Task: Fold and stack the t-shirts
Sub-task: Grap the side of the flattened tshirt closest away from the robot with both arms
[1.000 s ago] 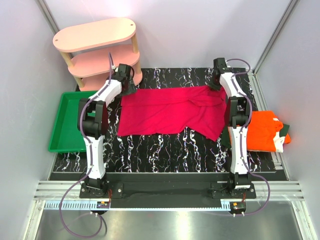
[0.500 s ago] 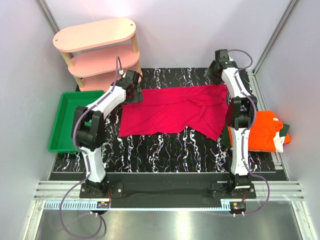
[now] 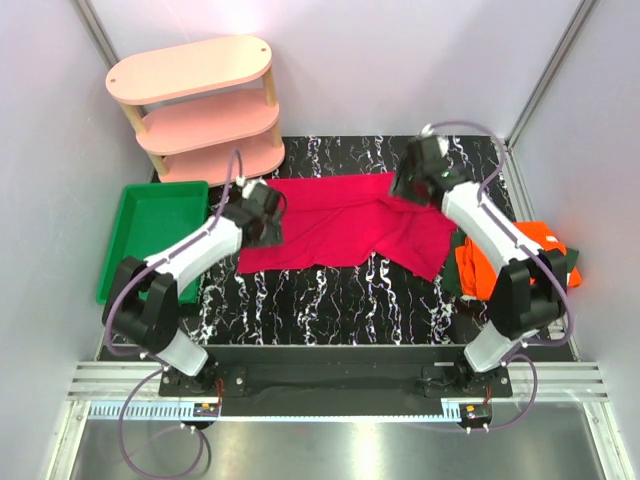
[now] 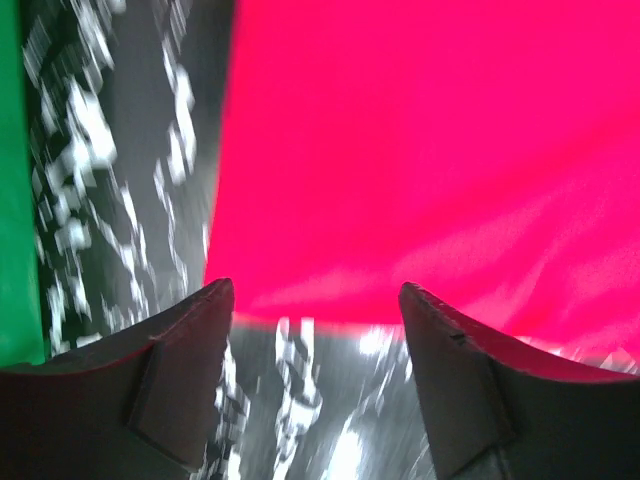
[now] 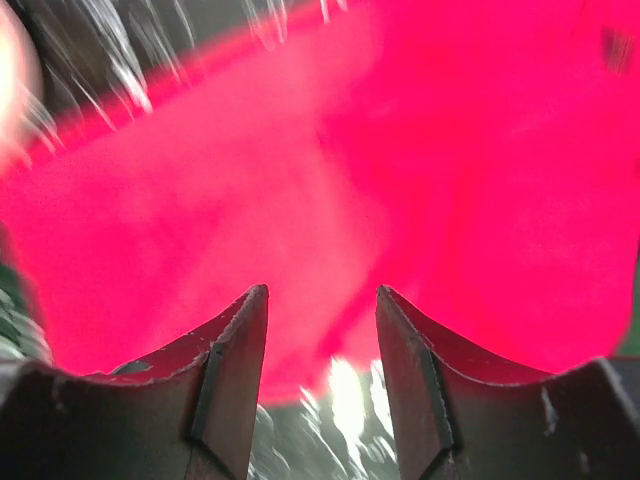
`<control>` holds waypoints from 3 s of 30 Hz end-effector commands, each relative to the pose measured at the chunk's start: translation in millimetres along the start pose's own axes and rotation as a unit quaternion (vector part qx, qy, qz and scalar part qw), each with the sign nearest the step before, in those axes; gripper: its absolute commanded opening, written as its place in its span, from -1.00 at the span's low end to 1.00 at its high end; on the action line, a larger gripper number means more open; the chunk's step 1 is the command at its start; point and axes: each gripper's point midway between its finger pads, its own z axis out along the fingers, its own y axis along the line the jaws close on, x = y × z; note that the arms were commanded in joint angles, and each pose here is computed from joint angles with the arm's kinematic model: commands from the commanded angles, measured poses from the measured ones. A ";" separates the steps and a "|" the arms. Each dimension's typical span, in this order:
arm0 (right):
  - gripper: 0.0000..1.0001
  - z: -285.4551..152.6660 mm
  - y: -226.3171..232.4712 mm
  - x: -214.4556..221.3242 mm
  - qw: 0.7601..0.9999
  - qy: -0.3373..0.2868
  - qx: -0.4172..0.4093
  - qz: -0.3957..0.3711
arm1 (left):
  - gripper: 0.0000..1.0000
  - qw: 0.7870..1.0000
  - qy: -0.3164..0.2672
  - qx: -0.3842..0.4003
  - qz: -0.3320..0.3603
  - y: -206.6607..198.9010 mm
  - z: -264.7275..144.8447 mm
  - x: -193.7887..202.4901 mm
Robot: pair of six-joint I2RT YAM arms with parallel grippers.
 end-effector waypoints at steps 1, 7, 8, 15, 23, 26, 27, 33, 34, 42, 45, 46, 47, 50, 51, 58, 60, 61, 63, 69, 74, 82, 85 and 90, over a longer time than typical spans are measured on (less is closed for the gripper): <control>0.11 -24.0 -4.8 51.7 0.997 -0.011 0.023 -0.078 | 0.52 0.999 -0.042 -0.003 0.019 -1.6 -29.6 26.8; 0.14 -55.0 -22.9 75.4 0.994 -0.035 0.025 -0.103 | 0.97 0.997 -0.067 -0.026 0.037 8.5 -45.6 54.1; 0.13 -59.0 -22.0 80.3 0.994 -0.031 0.012 -0.102 | 0.98 0.996 -0.077 -0.034 0.032 14.7 -50.4 50.3; 0.14 -120.4 -21.0 68.5 0.989 -0.093 -0.050 -0.100 | 0.98 0.981 -0.180 -0.062 -0.043 68.8 -85.9 -9.9; 0.19 -149.1 -28.0 62.2 0.983 -0.116 -0.044 -0.138 | 0.98 0.953 -0.302 -0.018 -0.010 119.4 -16.2 -67.0; 0.19 -153.0 -30.7 66.2 0.984 -0.113 -0.048 -0.129 | 0.98 0.927 -0.373 0.030 0.018 104.2 -16.7 -74.9; 0.19 -154.2 -31.7 67.0 0.985 -0.112 -0.048 -0.125 | 0.98 0.925 -0.377 0.032 0.032 102.5 -12.3 -72.8; 0.19 -157.3 -37.0 75.4 0.986 -0.105 -0.052 -0.122 | 0.98 0.911 -0.409 0.031 0.049 108.1 10.5 -64.7; 0.20 -156.6 -37.6 76.5 0.986 -0.103 -0.052 -0.122 | 0.98 0.915 -0.401 0.031 0.040 112.8 12.0 -61.7; 0.18 -146.1 -27.3 84.8 0.987 -0.085 -0.068 -0.117 | 0.98 0.896 -0.445 0.005 0.008 124.6 2.5 -47.5; 0.18 -145.5 -21.4 84.5 0.987 -0.083 -0.078 -0.115 | 0.98 0.896 -0.444 0.004 0.007 125.0 2.6 -46.2; 0.18 -146.5 -20.1 82.9 0.987 -0.085 -0.080 -0.114 | 0.98 0.890 -0.457 0.004 0.004 125.3 -1.3 -49.6; 0.18 -145.7 -18.8 82.9 0.986 -0.083 -0.081 -0.116 | 0.98 0.893 -0.450 0.004 0.007 125.1 1.2 -48.1; 0.18 -143.4 -16.1 80.3 0.987 -0.086 -0.080 -0.113 | 0.98 0.892 -0.452 0.007 0.007 124.3 0.8 -49.5; 0.18 -142.1 -14.2 79.0 0.986 -0.089 -0.082 -0.113 | 0.98 0.893 -0.450 0.005 0.006 125.2 0.9 -49.9; 0.18 -116.3 -10.5 78.3 0.987 -0.096 -0.065 -0.111 | 0.98 0.894 -0.448 0.005 0.007 125.0 2.1 -48.7; 0.18 -112.6 -10.4 75.2 0.987 -0.103 -0.058 -0.105 | 0.98 0.893 -0.450 0.005 0.007 125.2 1.1 -49.9; 0.17 -110.2 -11.1 73.6 0.988 -0.106 -0.051 -0.104 | 0.98 0.894 -0.448 0.006 0.006 124.9 1.8 -49.0; 0.16 -110.3 -10.1 66.6 0.987 -0.117 -0.045 -0.101 | 0.98 0.894 -0.449 0.005 0.007 125.3 1.4 -49.3; 0.09 -107.9 6.5 62.9 0.987 -0.119 -0.038 -0.101 | 0.98 0.894 -0.448 0.005 0.007 125.0 1.8 -49.0; 0.10 -110.2 20.1 62.6 0.982 -0.128 0.016 -0.136 | 0.98 0.894 -0.448 0.006 0.007 124.7 1.8 -49.0; 0.11 -119.7 8.2 80.2 0.983 -0.125 0.081 -0.111 | 0.98 0.894 -0.449 0.006 0.007 124.9 1.5 -49.6; 0.11 -116.6 -1.9 91.7 0.983 -0.116 0.091 -0.107 | 0.98 0.898 -0.435 0.048 0.040 110.9 6.0 -50.2; 0.11 -103.3 -15.6 104.1 0.978 -0.106 0.121 -0.130 | 0.98 0.894 -0.431 0.089 0.082 103.6 -10.3 -52.5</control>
